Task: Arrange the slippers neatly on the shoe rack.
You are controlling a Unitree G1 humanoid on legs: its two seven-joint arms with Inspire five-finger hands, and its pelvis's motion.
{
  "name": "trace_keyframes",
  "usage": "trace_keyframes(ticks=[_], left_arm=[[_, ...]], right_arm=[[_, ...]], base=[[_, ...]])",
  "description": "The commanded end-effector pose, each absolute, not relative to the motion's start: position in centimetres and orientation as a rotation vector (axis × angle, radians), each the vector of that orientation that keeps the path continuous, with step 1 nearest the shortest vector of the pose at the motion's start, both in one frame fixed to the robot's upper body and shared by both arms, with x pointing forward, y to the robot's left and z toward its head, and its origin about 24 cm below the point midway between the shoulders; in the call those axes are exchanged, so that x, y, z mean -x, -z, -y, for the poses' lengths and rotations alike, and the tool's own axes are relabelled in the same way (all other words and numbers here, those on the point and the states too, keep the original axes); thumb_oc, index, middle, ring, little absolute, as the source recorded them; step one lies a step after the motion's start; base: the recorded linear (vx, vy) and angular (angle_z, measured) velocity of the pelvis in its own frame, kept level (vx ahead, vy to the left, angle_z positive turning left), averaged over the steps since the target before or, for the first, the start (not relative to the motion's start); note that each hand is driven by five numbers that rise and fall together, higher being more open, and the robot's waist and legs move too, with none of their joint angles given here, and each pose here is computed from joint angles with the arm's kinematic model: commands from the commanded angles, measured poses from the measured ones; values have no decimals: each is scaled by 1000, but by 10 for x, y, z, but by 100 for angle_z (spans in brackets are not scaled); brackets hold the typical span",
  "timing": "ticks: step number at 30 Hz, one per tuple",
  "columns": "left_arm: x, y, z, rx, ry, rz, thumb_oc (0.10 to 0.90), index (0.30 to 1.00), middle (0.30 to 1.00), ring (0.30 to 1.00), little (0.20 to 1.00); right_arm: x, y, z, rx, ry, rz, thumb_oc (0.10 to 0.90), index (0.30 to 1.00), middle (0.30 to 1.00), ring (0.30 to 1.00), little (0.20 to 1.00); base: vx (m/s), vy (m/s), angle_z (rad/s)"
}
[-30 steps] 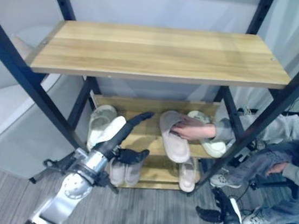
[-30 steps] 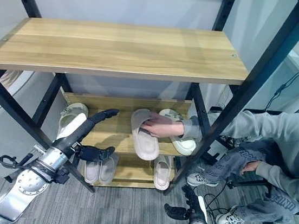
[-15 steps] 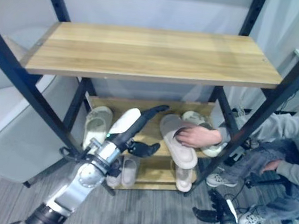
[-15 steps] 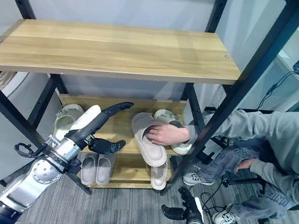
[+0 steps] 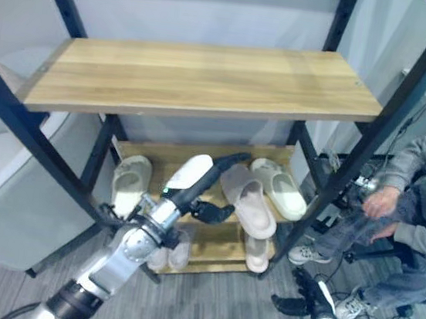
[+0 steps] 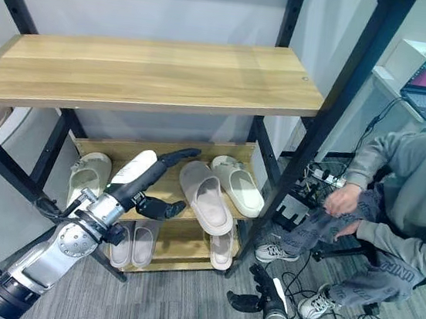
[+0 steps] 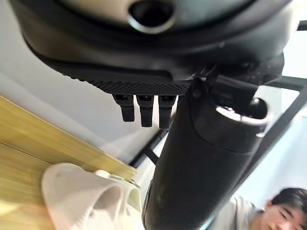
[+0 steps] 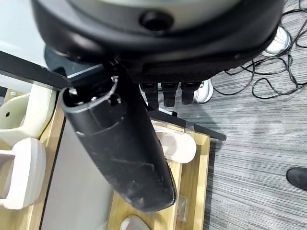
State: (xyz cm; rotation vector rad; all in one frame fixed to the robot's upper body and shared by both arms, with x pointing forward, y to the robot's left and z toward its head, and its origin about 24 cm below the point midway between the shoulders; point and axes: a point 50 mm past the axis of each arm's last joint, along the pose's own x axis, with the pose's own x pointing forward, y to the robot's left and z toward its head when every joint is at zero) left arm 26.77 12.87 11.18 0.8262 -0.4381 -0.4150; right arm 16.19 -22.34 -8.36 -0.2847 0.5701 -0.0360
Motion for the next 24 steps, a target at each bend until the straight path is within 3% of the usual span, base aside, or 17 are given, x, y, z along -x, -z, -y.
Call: trace_keyframes(ticks=[1,7,12,24], left_arm=[[-286,-168,-98,-769,363,749,800,900,900,900,900],[-305,-163,-94,-867,310,721,800,900,900,900,900],[-328,-154,-113,-1046,178,643,800,900,900,900,900],[-356,-158,-137,-1215,-21,566,800,900,900,900,900]], right_arm=[[-196,51,242,333,75,-365,800,900,900,900,900],[-197,44,244,353,69,-336,800,900,900,900,900],[-178,53,268,314,207,-402,800,900,900,900,900],[-175,62,279,289,288,-452,800,900,900,900,900]], base=[[0,0,0],[26,-23,-18],[32,-7,-26],[19,-3,-9]])
